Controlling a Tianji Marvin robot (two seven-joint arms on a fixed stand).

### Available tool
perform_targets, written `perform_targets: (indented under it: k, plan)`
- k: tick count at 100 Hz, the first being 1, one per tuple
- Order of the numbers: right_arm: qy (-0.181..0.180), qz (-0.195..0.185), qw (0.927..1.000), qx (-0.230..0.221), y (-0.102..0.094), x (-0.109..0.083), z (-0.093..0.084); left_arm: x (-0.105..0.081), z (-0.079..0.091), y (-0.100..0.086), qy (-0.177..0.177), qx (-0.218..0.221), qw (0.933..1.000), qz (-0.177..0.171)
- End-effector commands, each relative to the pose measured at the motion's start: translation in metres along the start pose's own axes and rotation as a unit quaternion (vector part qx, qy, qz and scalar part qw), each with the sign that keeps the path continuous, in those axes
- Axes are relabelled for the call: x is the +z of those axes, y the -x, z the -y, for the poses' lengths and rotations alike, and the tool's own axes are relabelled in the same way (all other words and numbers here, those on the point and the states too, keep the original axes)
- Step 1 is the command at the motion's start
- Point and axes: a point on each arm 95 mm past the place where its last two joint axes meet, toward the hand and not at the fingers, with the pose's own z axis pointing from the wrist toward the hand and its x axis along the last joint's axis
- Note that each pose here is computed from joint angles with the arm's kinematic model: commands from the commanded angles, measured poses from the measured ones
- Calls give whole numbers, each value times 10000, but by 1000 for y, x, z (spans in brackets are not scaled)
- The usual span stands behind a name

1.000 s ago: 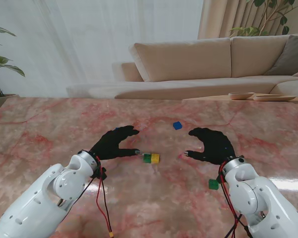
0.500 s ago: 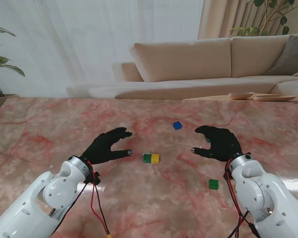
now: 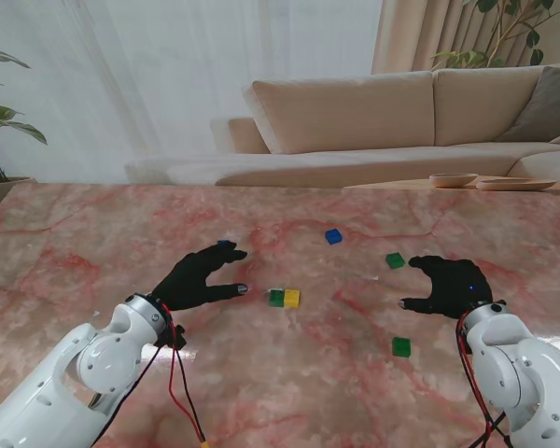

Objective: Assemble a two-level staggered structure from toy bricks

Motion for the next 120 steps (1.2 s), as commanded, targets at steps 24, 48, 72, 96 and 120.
perform_targets:
  k: [24,48,72,96,120]
  plan:
    - [-546,356,9976,-251,16,-4,26,-2,3,8,-11,28,10000,65]
    - [-904,439,9925,-689,18,1,35,-2,2,21,-42,-64,9998,187]
    - [-1342,313,9867,-861,14,6,52,1,5,30,-54,-86,9997,235]
    - [-1524,219,9849,-795,9,7,74,0,6,32,-77,-82,9997,233]
    - [-1513,8,9864,-639,2,5,89,0,5,31,-58,-80,9996,246]
